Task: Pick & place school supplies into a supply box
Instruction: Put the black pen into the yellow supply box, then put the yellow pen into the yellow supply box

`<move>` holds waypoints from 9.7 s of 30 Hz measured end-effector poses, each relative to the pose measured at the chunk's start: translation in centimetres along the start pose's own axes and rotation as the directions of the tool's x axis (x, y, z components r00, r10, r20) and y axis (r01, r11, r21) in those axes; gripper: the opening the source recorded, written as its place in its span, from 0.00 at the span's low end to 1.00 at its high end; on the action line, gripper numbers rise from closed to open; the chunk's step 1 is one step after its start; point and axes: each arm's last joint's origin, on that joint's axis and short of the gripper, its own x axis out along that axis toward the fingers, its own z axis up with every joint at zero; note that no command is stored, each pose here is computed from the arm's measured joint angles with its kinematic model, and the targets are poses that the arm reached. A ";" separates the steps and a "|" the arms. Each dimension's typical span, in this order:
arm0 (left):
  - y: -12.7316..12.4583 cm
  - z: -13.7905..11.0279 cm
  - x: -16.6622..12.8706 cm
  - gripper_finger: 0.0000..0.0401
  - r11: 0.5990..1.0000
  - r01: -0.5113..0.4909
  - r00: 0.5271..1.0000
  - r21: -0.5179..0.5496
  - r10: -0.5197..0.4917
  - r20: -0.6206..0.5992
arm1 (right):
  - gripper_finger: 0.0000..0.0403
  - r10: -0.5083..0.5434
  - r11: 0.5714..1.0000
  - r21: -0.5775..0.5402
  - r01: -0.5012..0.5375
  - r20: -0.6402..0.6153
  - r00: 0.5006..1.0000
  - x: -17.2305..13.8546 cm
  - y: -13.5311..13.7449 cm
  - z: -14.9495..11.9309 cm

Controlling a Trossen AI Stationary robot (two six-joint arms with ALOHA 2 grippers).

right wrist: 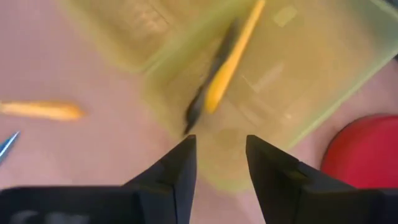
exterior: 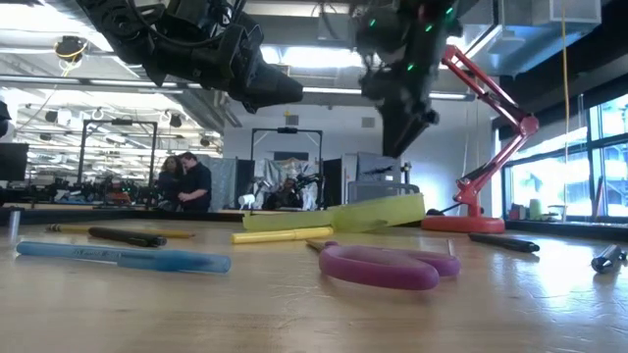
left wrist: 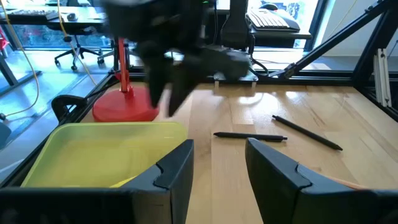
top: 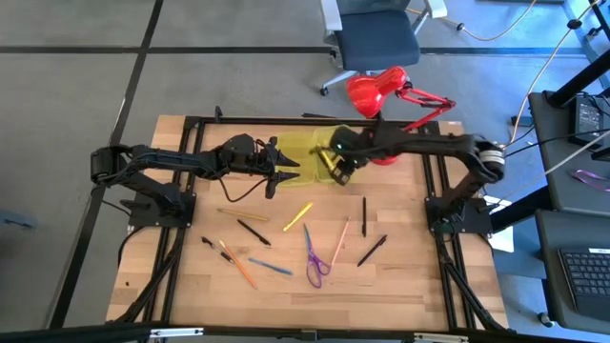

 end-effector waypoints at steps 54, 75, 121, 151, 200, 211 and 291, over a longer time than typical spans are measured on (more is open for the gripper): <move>0.0 0.1 0.0 0.35 1.000 0.000 1.000 0.002 0.000 0.008 | 0.36 0.060 0.954 0.293 -0.060 0.008 0.998 -0.9 4.3 -9.0; 0.0 0.1 0.0 0.35 1.000 0.000 1.000 0.001 0.000 0.007 | 0.36 0.032 0.898 0.436 -0.065 0.083 0.996 1.7 5.5 -12.3; 0.0 -0.4 0.0 0.35 1.000 0.002 0.999 -0.012 -0.002 -0.044 | 0.08 -0.031 0.899 0.416 0.136 -0.251 0.968 6.7 6.7 -16.6; 0.0 -0.5 0.0 0.35 1.000 0.002 0.999 -0.013 -0.003 -0.050 | 0.11 0.090 0.973 0.204 -0.110 0.108 0.990 -0.6 8.2 -10.0; -0.1 -1.1 -0.1 0.35 1.000 -0.001 0.994 -0.028 -0.002 -0.106 | 0.33 -0.100 0.950 0.306 0.068 0.088 0.991 10.8 -2.9 -1.2; -0.1 -1.3 -0.1 0.35 0.999 0.000 0.991 -0.035 -0.004 -0.132 | 0.39 -0.052 0.962 0.273 -0.027 0.277 0.960 5.1 -2.1 -0.1; -3.4 0.0 0.9 0.57 0.997 0.039 0.983 -0.069 -0.051 -0.179 | 0.39 0.581 0.758 -0.605 -0.243 0.457 0.673 0.7 6.2 -21.3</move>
